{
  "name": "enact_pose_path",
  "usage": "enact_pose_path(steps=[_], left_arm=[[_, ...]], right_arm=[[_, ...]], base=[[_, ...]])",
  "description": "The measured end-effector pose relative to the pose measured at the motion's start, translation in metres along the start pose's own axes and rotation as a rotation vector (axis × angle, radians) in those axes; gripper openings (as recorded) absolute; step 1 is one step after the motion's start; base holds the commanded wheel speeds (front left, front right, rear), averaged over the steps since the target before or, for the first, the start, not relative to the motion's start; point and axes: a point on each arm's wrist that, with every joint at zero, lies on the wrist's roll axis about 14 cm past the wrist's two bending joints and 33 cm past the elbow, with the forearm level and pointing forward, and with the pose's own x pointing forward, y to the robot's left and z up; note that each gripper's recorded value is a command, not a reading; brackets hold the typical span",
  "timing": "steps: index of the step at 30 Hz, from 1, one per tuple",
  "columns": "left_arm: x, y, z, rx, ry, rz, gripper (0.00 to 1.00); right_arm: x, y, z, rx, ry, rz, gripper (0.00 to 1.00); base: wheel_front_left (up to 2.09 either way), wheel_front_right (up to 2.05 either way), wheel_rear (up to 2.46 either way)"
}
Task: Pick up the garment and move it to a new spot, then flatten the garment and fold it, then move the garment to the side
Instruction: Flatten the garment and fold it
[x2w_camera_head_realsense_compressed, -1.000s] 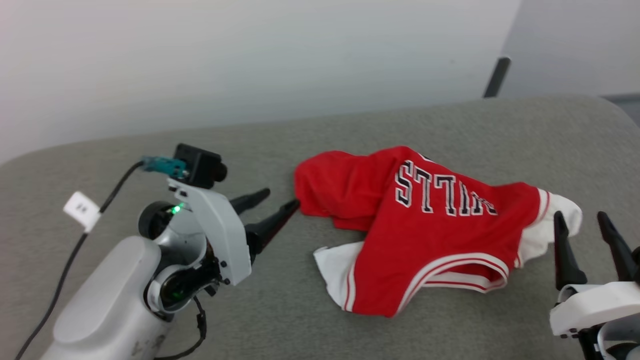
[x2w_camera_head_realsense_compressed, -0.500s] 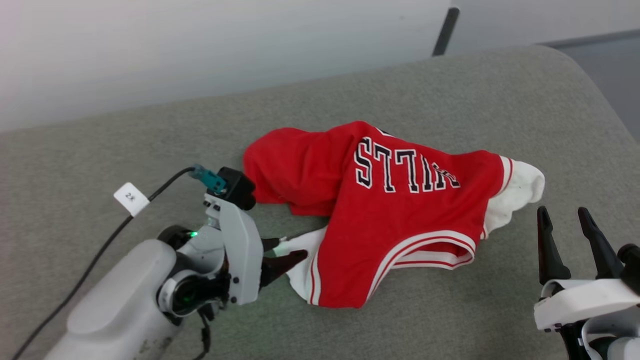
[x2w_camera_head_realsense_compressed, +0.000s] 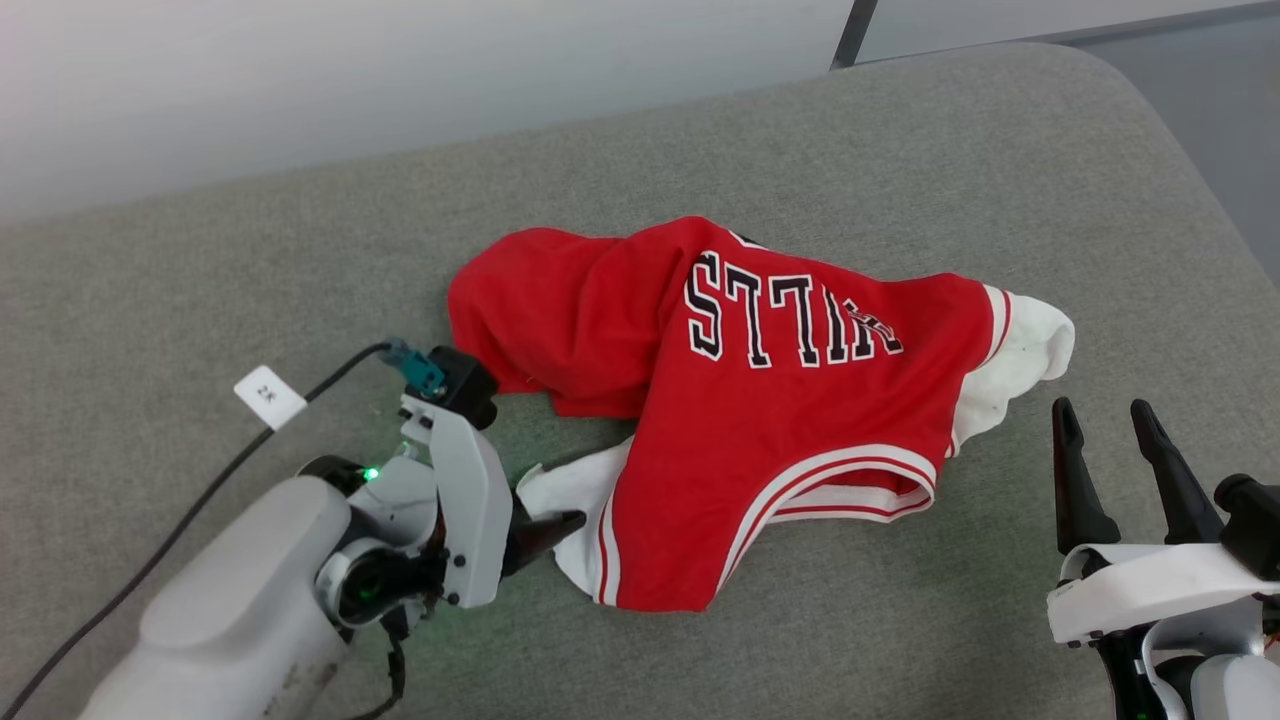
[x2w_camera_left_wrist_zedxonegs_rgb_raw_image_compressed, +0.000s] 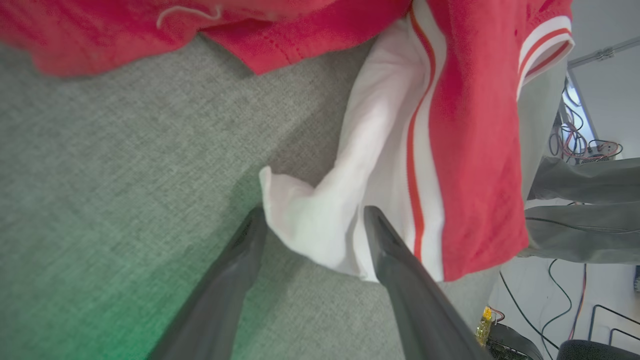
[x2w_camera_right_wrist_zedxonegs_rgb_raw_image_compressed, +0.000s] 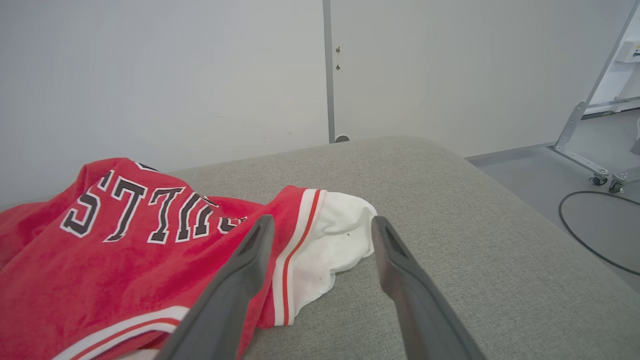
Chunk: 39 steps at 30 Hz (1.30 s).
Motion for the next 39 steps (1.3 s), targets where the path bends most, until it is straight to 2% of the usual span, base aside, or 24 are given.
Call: enact_pose_path(steps=[1, 3, 12, 23, 33, 39], left_arm=[[0.002, 0.000, 0.000, -0.017, 0.001, -0.006, 0.62], [0.004, 0.002, -0.002, -0.030, 0.026, -0.008, 0.00], [-0.005, 0.016, 0.002, -0.039, 0.045, 0.044, 0.00], [-0.064, 0.048, 0.010, -0.060, -0.013, 0.208, 0.00], [-0.141, 0.069, -0.018, -0.186, -0.058, 0.368, 0.00], [-0.184, 0.074, -0.053, -0.274, -0.037, 0.465, 0.00]], right_arm=[[0.001, 0.001, 0.000, 0.000, 0.001, 0.001, 1.00], [0.003, 0.001, -0.002, -0.001, 0.004, 0.002, 1.00], [0.005, 0.005, -0.005, 0.005, 0.008, 0.014, 1.00], [0.006, 0.020, -0.004, -0.009, 0.024, 0.062, 1.00], [0.007, 0.052, -0.004, -0.003, 0.041, 0.157, 1.00], [0.007, 0.072, 0.000, 0.001, 0.038, 0.218, 1.00]], base=[[0.00, 0.00, 0.00], [0.00, 0.00, 0.00], [0.00, 0.00, 0.00], [0.00, 0.00, 0.00], [0.00, 0.00, 0.00], [0.00, 0.00, 0.00]])
